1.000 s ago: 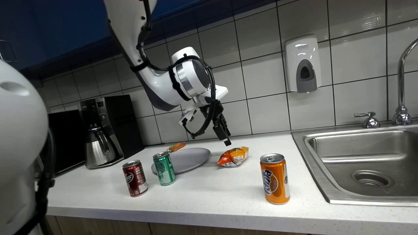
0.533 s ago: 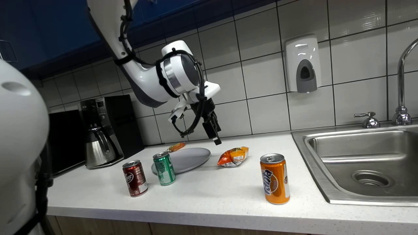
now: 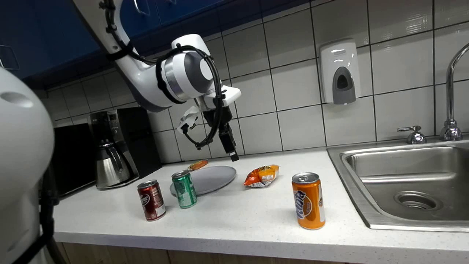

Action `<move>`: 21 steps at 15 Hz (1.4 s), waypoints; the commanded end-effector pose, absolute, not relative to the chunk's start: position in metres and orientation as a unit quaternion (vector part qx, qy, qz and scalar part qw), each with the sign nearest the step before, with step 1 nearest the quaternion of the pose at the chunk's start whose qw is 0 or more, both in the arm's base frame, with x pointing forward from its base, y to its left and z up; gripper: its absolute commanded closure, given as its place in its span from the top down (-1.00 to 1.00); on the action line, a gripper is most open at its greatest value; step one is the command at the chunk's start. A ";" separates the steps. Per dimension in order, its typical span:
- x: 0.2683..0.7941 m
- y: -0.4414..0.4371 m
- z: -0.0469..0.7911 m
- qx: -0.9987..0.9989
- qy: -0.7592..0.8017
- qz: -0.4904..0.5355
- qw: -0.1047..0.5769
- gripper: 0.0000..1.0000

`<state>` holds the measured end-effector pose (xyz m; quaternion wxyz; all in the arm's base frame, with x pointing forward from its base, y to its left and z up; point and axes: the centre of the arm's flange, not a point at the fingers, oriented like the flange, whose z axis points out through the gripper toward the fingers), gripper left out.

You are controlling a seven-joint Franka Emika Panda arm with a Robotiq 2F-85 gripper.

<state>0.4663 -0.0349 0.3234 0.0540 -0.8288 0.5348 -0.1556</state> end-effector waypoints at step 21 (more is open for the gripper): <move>0.373 -0.085 0.367 -0.875 0.478 -0.076 0.019 1.00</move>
